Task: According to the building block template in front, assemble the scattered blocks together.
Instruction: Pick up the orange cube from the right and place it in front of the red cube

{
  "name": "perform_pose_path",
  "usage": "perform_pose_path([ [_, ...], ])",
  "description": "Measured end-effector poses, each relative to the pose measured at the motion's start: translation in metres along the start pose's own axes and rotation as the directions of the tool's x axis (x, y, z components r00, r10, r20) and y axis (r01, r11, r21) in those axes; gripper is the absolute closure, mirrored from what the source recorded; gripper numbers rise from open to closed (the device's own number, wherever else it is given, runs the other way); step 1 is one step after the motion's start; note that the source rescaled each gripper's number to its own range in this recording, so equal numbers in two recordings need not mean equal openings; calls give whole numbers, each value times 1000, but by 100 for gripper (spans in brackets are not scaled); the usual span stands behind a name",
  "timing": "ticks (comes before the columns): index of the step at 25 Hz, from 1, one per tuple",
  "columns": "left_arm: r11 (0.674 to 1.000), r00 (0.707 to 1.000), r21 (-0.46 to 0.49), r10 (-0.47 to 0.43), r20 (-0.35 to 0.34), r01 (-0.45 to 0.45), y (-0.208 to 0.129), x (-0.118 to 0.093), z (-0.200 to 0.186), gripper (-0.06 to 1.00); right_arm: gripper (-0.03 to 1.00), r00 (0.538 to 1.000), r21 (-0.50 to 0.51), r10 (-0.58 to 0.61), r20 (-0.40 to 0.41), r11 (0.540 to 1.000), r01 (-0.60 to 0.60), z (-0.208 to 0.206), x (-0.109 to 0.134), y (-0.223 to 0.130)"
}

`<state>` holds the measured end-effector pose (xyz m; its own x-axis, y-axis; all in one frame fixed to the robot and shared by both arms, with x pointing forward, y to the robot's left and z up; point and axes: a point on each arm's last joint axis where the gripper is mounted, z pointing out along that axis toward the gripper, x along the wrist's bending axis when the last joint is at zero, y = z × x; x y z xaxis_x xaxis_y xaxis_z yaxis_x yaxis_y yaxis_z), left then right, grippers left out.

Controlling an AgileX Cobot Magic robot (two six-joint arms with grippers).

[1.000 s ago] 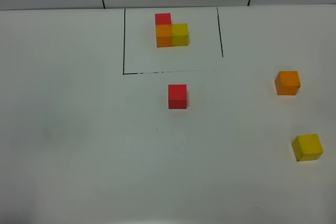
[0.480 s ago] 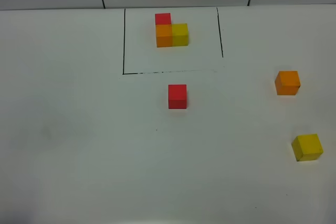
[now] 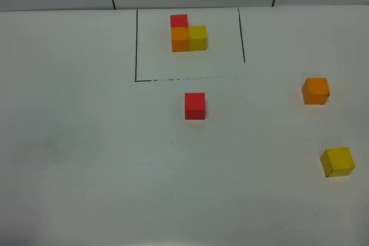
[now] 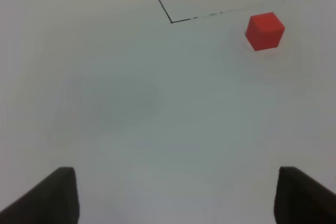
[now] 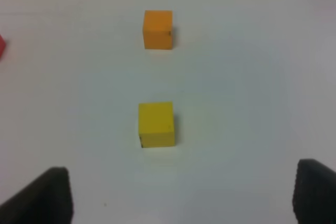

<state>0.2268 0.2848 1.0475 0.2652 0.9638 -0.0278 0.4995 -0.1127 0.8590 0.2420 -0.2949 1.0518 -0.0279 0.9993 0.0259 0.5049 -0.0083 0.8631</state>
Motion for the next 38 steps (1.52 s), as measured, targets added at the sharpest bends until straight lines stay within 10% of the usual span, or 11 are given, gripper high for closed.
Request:
perform_pose_path([
  [38, 1000, 1000, 0, -4, -8, 4, 0, 0, 0, 14, 24, 1000, -1, 3, -5, 1000, -3, 0, 0, 0],
])
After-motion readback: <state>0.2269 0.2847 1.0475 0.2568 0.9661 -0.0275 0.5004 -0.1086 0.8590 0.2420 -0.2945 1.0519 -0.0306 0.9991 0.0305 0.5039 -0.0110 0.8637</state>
